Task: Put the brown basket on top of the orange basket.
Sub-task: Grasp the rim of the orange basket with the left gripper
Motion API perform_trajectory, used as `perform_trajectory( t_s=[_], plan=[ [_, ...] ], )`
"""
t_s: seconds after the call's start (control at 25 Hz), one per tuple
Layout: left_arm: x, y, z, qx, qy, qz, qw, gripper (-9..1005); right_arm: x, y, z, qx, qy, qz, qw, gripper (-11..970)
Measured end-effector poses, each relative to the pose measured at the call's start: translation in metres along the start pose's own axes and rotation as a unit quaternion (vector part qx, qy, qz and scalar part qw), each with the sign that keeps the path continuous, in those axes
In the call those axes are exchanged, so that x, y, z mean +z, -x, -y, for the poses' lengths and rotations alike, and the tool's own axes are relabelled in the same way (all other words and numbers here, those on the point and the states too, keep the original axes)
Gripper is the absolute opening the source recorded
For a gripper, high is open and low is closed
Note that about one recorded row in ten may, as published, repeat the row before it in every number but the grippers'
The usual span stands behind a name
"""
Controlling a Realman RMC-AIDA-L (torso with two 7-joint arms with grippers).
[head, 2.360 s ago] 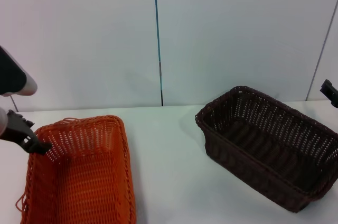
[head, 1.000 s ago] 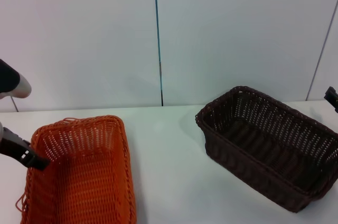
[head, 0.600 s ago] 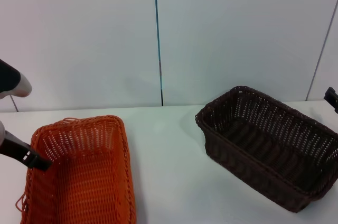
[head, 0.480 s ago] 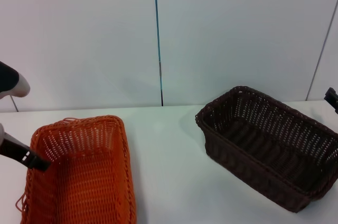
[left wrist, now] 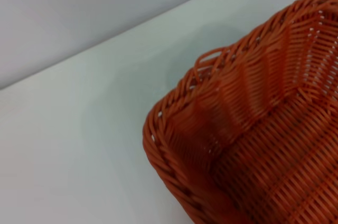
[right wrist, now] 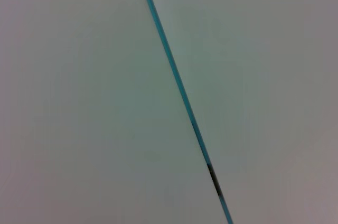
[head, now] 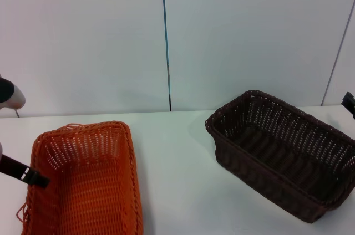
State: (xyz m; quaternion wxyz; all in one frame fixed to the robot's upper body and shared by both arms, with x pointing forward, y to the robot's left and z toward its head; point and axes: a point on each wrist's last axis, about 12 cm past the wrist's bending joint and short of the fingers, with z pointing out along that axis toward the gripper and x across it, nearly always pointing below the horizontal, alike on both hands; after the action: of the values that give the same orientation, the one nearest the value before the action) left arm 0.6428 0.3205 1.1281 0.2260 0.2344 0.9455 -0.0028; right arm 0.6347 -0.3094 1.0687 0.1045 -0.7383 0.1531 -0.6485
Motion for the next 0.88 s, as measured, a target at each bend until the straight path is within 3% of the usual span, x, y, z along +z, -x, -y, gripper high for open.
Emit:
perform_trajectory(
  t_s=[0.88],
  plan=[
    [0.017, -0.007, 0.011, -0.017, -0.011, -0.008, 1.0, 638, 0.0, -0.001, -0.001, 0.0, 0.002, -0.001, 1.0, 929]
  ],
)
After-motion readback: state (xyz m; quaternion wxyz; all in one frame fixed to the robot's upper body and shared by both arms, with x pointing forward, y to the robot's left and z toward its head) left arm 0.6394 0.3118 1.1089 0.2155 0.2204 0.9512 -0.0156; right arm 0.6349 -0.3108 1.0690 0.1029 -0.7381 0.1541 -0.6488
